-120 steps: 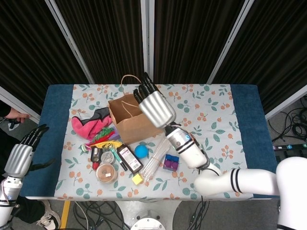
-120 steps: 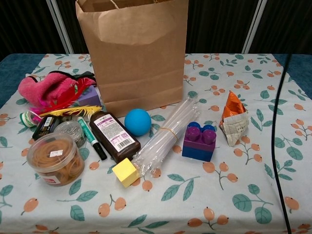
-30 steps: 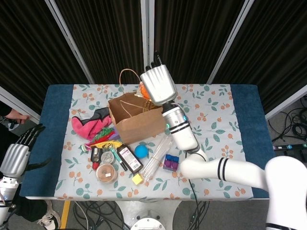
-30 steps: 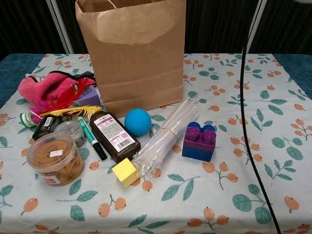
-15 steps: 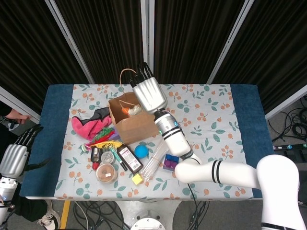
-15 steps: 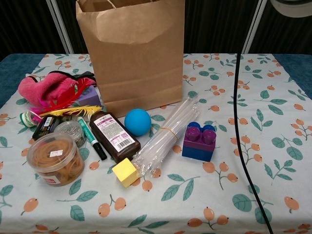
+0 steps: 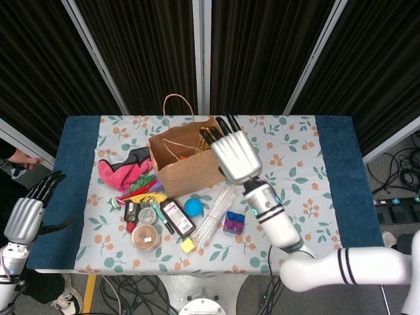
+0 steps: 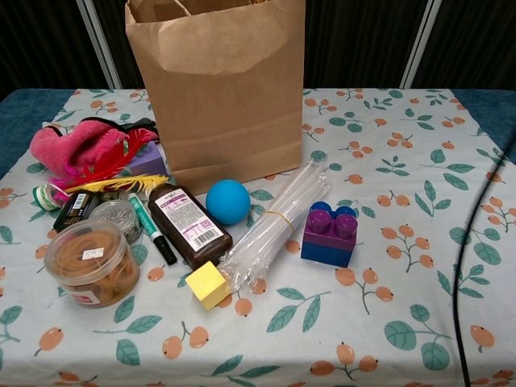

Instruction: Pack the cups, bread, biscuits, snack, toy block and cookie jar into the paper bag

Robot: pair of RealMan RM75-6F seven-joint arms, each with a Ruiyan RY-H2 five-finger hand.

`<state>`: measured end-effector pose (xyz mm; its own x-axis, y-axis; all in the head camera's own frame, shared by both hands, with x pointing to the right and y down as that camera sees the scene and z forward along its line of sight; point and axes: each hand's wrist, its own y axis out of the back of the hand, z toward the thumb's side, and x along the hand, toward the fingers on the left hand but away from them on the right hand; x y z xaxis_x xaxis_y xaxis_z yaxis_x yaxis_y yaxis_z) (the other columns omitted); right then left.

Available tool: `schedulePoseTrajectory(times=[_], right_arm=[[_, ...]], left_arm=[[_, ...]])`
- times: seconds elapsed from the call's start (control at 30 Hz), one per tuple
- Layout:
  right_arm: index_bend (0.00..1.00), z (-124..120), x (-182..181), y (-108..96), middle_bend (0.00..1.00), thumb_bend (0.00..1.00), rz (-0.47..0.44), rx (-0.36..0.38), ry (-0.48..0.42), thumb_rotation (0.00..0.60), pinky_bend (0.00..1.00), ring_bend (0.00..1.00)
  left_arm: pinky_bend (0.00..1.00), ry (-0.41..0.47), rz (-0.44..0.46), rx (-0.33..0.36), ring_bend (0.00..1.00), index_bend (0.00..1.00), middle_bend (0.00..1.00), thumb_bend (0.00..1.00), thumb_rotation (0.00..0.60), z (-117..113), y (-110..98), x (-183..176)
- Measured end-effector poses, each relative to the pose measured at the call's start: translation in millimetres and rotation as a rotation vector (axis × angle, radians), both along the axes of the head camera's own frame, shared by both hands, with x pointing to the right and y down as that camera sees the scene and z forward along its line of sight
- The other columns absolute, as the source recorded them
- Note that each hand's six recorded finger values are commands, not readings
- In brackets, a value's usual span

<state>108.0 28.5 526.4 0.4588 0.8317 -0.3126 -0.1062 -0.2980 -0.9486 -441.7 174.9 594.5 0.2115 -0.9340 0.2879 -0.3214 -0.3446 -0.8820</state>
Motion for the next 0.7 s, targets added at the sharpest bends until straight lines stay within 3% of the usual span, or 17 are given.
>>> schedulePoseTrajectory(times=[0.2, 0.37, 0.53, 0.7], right_arm=[[0.22, 46, 69, 73, 0.33, 0.0, 0.086, -0.264, 0.049, 0.6, 0.05, 0.16], [0.21, 85, 84, 109, 0.28, 0.0, 0.196, -0.402, -0.034, 0.6, 0.04, 0.14], [0.2, 123, 86, 140, 0.24, 0.0, 0.308, -0.487, -0.141, 0.6, 0.01, 0.11], [0.19, 148, 82, 163, 0.18, 0.0, 0.38, -0.507, -0.207, 0.6, 0.0, 0.05]], left_arm=[[0.21, -0.002, -0.003, 0.006, 0.13, 0.14, 0.18, 0.19, 0.6, -3, 1, 0], [0.21, -0.008, -0.004, 0.005, 0.13, 0.14, 0.18, 0.19, 0.6, -5, 3, -2], [0.21, -0.016, -0.001, 0.003, 0.13, 0.14, 0.18, 0.19, 0.6, -6, 3, -7], [0.21, -0.019, 0.002, -0.005, 0.13, 0.14, 0.18, 0.19, 0.6, -5, 5, -9]])
